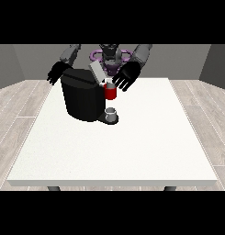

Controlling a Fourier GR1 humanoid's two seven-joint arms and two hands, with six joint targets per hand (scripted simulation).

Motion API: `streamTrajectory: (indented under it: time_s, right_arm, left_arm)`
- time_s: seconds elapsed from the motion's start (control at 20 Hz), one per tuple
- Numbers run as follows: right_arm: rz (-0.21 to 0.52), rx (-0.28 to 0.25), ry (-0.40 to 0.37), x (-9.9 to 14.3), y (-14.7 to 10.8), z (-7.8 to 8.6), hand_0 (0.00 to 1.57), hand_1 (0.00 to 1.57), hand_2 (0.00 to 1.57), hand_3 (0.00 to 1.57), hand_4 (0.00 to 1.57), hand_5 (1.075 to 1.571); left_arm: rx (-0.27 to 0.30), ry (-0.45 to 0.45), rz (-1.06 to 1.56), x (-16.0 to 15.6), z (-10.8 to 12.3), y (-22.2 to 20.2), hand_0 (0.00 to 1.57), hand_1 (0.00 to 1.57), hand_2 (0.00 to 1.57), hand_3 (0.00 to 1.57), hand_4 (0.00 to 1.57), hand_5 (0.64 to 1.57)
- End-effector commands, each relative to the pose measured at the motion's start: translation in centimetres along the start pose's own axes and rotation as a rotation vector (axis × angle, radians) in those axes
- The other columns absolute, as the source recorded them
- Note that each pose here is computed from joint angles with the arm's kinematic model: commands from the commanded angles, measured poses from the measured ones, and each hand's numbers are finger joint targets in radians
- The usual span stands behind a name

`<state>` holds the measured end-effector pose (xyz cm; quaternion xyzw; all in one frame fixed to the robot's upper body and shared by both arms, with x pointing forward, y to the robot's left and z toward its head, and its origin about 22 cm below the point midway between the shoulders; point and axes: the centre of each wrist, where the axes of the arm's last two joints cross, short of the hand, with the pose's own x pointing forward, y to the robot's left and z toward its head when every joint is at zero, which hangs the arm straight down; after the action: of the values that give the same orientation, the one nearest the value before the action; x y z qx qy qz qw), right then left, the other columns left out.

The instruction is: Insert the coffee pod into the coffee machine and close the lid

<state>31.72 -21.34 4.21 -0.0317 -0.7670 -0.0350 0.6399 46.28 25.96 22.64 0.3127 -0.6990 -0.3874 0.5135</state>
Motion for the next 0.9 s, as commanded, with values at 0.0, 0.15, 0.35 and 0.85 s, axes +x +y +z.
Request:
streamTrajectory:
  time_s: [0.0,0.15,0.35,0.85]
  right_arm:
    - [0.006,0.046,-0.001,0.7,2.2,0.9,0.0,0.0,0.0,0.0,0.42,1.571]
    - [0.008,-0.004,-0.017,-0.5,0.3,0.6,0.0,0.0,0.0,0.0,0.46,1.571]
    - [0.014,-0.029,0.042,-1.8,-0.4,0.9,0.0,0.0,0.0,0.0,0.42,1.571]
    - [0.014,-0.06,0.059,-2.0,-3.1,0.2,0.0,0.0,0.0,0.0,0.38,1.571]
  left_arm:
    - [0.009,-0.003,-0.032,-1.2,0.4,0.3,0.91,0.91,1.02,0.86,0.36,1.571]
    - [-0.078,-0.023,-0.086,-0.7,0.3,1.0,0.0,0.0,0.0,0.0,0.0,1.571]
    - [-0.128,-0.026,-0.087,0.1,0.1,-2.3,0.0,0.0,0.0,0.0,0.0,1.571]
    - [-0.12,-0.032,-0.091,-0.3,0.4,-0.6,0.0,0.0,0.0,0.0,0.0,1.571]
